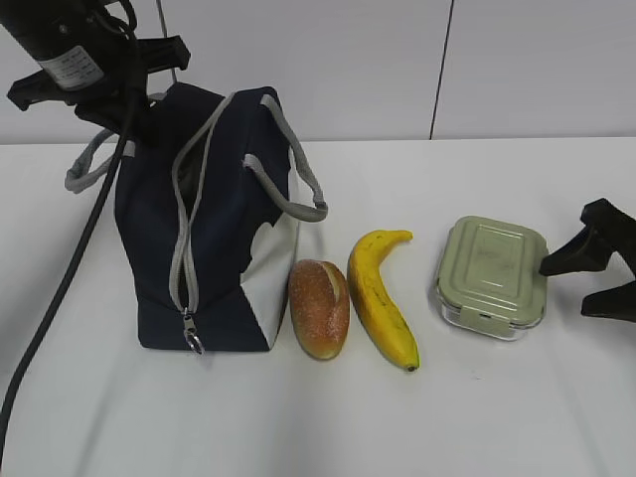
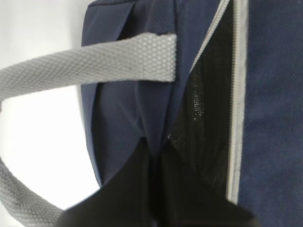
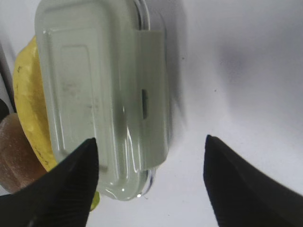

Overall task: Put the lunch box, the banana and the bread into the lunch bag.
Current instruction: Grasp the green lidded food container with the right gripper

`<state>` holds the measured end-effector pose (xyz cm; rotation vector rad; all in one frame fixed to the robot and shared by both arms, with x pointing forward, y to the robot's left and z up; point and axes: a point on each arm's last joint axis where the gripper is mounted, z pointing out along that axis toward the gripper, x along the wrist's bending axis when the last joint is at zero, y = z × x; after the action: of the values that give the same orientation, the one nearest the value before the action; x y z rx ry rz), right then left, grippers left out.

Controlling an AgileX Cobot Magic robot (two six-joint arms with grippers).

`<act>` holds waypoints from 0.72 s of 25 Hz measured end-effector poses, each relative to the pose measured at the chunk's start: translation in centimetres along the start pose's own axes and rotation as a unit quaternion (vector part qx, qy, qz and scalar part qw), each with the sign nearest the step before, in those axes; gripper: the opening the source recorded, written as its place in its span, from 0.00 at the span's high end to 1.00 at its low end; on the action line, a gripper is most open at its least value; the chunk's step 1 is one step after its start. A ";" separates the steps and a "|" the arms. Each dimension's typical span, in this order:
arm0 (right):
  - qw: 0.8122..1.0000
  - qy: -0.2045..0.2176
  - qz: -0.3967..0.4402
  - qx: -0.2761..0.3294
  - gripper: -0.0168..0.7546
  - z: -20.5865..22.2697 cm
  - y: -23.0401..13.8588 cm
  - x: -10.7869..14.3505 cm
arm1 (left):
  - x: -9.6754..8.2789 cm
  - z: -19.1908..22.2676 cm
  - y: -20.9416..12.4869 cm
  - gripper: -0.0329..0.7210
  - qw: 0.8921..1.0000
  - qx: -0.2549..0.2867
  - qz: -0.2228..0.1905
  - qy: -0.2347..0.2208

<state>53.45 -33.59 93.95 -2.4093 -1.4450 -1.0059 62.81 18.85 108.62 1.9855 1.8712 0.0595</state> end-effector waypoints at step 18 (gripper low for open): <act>0.999 0.014 -0.024 -0.022 0.29 0.5 0.6 -0.1 | 0.1 0.0 0.0 0.95 1.000 -0.001 0.002 0.004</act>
<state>54.12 -33.70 93.65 -2.3915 -1.4931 -1.0903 62.83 18.93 108.60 1.9910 1.8724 0.0702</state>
